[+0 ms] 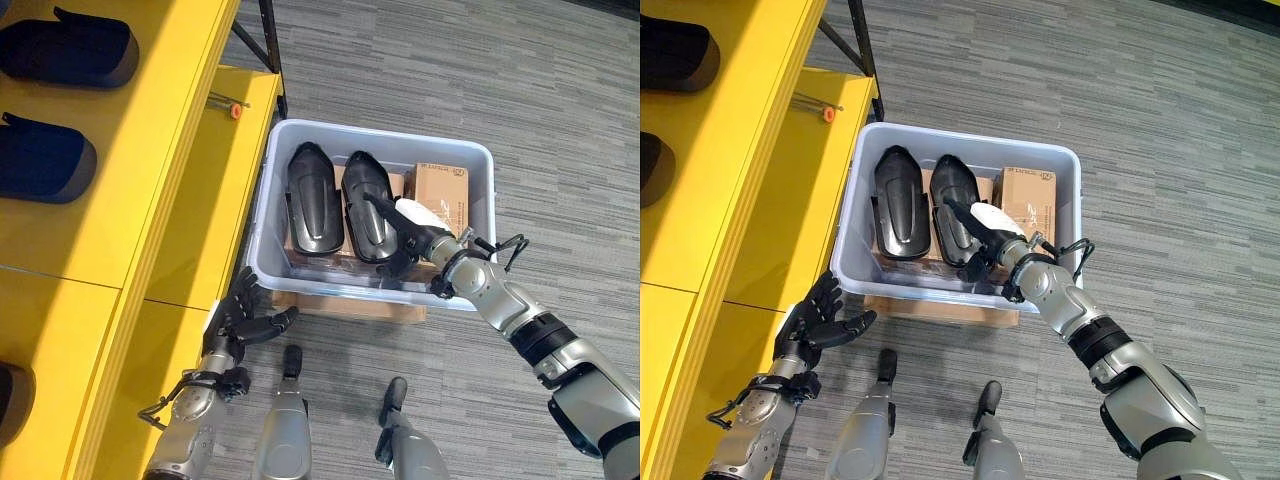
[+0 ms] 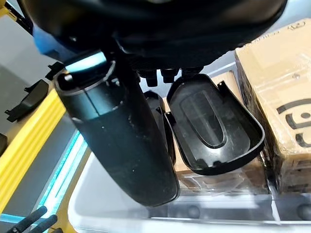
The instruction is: Move parts from the plastic box to the shelf.
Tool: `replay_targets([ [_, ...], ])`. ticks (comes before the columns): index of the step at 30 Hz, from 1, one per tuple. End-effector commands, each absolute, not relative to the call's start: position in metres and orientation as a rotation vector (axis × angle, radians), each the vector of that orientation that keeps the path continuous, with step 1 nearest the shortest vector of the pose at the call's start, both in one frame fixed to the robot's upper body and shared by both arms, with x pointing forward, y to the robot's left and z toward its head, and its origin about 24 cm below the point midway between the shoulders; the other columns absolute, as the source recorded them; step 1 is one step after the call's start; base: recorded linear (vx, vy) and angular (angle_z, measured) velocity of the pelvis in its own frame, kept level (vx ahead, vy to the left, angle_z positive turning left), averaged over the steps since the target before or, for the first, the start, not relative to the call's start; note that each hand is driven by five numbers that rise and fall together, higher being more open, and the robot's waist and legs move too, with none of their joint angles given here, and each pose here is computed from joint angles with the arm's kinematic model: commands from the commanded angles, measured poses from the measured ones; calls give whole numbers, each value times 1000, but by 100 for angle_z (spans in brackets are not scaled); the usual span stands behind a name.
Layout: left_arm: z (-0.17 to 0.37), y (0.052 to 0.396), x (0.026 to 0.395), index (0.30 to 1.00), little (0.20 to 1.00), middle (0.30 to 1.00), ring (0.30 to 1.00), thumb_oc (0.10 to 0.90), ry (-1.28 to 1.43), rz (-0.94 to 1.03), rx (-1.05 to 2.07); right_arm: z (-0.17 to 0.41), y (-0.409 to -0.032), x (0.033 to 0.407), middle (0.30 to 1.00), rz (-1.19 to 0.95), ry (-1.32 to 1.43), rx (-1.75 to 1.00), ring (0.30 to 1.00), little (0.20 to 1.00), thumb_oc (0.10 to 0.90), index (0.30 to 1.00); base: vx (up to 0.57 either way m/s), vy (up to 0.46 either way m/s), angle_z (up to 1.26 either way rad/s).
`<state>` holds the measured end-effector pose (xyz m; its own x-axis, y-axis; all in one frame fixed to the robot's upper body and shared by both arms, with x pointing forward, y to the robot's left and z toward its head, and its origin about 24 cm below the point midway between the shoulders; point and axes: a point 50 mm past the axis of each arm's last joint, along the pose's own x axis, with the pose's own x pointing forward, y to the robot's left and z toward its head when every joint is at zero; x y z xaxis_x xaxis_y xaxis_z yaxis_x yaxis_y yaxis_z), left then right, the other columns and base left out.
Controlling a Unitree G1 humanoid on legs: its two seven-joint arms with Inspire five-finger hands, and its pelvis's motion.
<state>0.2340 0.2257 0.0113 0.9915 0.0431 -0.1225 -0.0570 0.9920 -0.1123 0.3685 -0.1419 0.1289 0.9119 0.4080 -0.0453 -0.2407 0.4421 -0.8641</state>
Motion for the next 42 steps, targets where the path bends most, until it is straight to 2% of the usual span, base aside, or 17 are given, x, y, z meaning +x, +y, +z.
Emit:
replay_targets([
  [1,46,232,236,1000,1000,1000,1000,900,-65,35,-77,189,-125,377,1000,343,-420,-1099,1000,1000,900,1000,0,0,0],
  [22,49,228,241,1000,1000,1000,1000,900,-87,43,-87,190,-135,387,1000,287,-381,-1192,1000,1000,900,1000,0,0,0],
  [42,56,225,244,1000,1000,1000,1000,900,-120,54,-121,231,-146,398,1000,158,-434,-1299,1000,1000,900,1000,-15,1,3],
])
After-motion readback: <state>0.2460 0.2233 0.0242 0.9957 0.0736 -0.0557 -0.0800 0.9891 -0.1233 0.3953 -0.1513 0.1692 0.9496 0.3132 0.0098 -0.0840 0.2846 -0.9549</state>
